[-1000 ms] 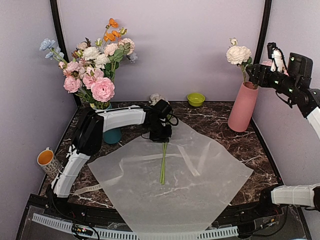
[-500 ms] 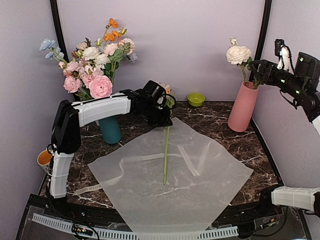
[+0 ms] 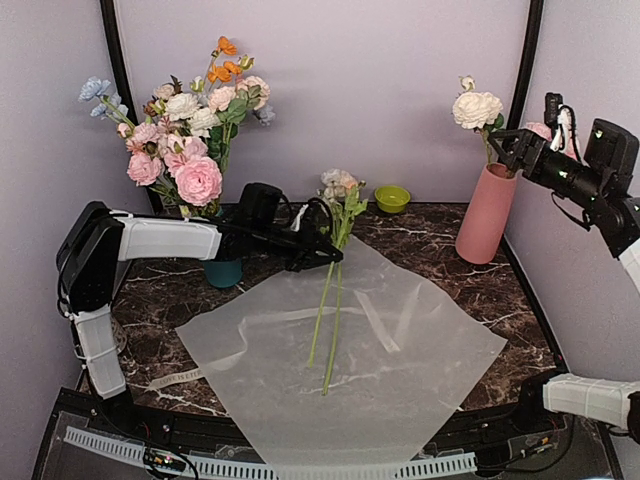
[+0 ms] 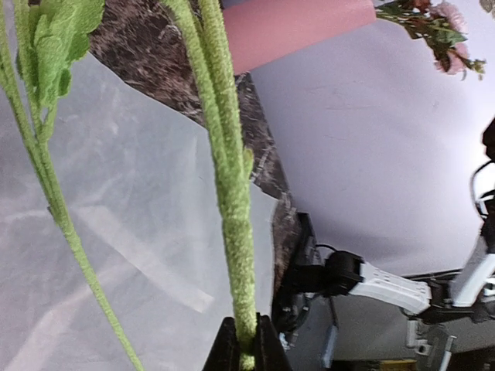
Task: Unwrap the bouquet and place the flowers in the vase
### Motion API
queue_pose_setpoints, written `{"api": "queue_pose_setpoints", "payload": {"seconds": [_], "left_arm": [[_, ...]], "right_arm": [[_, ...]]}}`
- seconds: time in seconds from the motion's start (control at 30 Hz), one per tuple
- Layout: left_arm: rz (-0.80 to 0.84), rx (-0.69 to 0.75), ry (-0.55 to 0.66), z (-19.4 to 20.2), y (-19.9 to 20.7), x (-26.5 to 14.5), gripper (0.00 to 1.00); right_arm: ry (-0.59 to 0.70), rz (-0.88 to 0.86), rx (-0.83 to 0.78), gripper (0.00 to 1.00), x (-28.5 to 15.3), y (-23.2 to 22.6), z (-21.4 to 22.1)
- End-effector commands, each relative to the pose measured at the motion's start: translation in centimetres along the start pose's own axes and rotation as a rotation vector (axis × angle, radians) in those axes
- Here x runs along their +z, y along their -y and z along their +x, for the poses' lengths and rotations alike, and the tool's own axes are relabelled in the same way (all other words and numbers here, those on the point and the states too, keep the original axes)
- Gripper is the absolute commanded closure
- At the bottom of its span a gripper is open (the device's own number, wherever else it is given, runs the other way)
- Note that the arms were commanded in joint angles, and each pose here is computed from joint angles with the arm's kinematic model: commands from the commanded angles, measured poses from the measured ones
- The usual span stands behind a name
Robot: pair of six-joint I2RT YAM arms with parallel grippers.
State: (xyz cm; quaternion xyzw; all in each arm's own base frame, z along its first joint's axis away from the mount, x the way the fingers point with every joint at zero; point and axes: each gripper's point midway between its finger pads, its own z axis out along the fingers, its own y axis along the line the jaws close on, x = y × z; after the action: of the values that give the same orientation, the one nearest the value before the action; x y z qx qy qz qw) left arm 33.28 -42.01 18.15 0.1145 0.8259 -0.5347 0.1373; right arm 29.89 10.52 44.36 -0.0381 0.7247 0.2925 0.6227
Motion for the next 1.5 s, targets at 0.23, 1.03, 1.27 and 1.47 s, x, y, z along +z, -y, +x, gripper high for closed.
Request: {"api": "queue_pose_setpoints", "payload": {"seconds": [0.23,1.03,1.27,1.47], "left_arm": [[0.534,0.076,-0.272,4.3,7.1,-4.3,1.00],[0.369,0.223,-0.195,2.7,9.7,-5.0,1.00],[0.213,0.366,-0.167,3.0,10.8,-4.3,1.00],[0.213,0.449,-0.161,3.9,12.4,-3.8,1.00]], "right_arm": [[-0.083,-0.108,0.119,0.23,0.0,-1.8,2.8],[-0.253,-0.222,0.257,0.29,3.1,-8.4,11.4],[-0.284,-0.256,0.275,0.34,4.5,-11.1,13.6],[-0.295,-0.310,0.267,0.42,5.7,-13.8,14.9]]}}
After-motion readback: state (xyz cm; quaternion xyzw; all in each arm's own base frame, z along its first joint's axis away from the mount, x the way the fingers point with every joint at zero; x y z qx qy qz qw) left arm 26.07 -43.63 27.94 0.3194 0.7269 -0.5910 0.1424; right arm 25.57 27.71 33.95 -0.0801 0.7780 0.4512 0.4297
